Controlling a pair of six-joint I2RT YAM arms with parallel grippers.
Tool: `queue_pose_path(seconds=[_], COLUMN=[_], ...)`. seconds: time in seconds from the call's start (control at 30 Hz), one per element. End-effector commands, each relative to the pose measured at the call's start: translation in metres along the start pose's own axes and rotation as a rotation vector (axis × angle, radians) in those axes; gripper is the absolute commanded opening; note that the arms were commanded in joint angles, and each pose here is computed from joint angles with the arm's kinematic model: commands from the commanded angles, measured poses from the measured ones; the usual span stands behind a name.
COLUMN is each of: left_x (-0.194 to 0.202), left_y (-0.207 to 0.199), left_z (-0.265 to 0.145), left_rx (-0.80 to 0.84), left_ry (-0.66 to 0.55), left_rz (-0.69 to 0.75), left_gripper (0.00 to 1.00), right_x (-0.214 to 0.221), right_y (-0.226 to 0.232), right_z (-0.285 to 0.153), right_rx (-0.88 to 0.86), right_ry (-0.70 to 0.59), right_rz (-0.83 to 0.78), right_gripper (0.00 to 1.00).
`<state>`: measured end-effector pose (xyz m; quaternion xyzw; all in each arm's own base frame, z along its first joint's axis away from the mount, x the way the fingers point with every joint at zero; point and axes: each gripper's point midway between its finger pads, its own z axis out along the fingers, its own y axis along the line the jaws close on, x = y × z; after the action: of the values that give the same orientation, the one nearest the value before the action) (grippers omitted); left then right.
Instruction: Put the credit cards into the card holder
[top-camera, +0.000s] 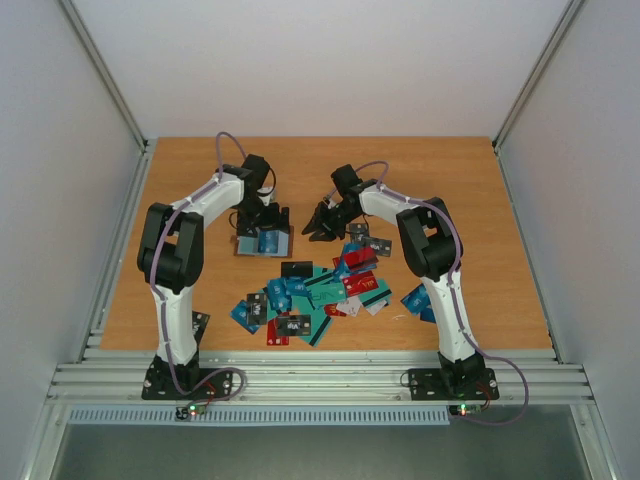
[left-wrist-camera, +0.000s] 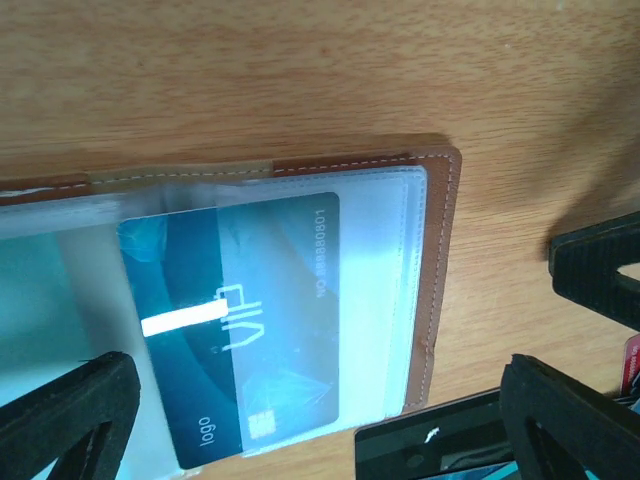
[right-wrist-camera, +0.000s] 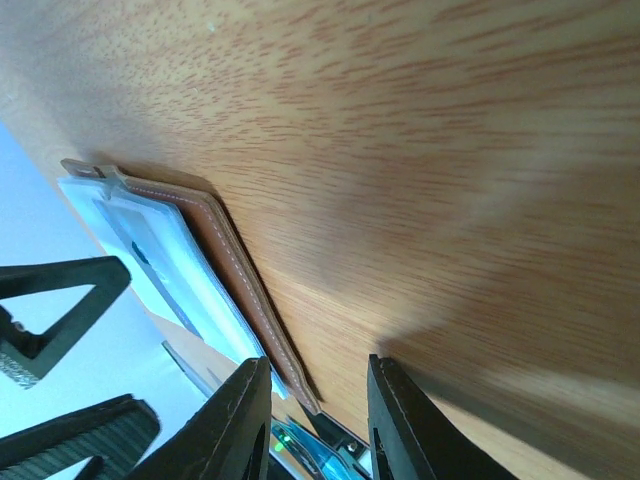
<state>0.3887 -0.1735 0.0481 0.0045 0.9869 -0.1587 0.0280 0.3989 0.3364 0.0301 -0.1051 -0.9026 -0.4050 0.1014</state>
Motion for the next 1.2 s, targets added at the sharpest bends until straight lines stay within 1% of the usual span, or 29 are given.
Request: queue_pose_path(seconds=[0.0,0.13,0.27,0.43,0.73,0.97,1.17], left_x=[0.001,0.002,0.001,0.004,0.013,0.015,0.01], left_y=[0.005,0.01,0.006,0.001,0.009,-0.004,-0.016], left_z=[-0.013,-0.018,-0.014,-0.003,0.02,0.027,0.027], left_rx=[-0.067,-0.105,-0.074,-0.03,-0.029,0.057,0.123], left_ry=[0.017,0.023,0.025,0.037,0.081,0.088,0.075], left_rz=[0.032,0.038,0.036,0.021,-0.008,-0.034,-0.05], left_gripper=[0.99,0.99,0.99,0.97,0.95,0.93,0.91], right_x=[0.004,0.005,0.006,0.011,0.018,0.025,0.024], right_y=[-0.015,-0.013,-0.013,-0.012,-0.016,-0.014,-0.012], right_z=[0.011,0.011,0.013,0.018,0.022,0.034,0.036], right_rx=[0.046,0.042,0.04,0.045,0.066,0.078,0.08], right_ry=[0.021,0.024,0.029,0.045,0.07,0.107,0.11], right_rz=[0.026,0.021,0.018,0.004,-0.007,-0.021,-0.026], right_gripper=[0.29,0.29,0.29,0.29,0.29,0.28,0.28])
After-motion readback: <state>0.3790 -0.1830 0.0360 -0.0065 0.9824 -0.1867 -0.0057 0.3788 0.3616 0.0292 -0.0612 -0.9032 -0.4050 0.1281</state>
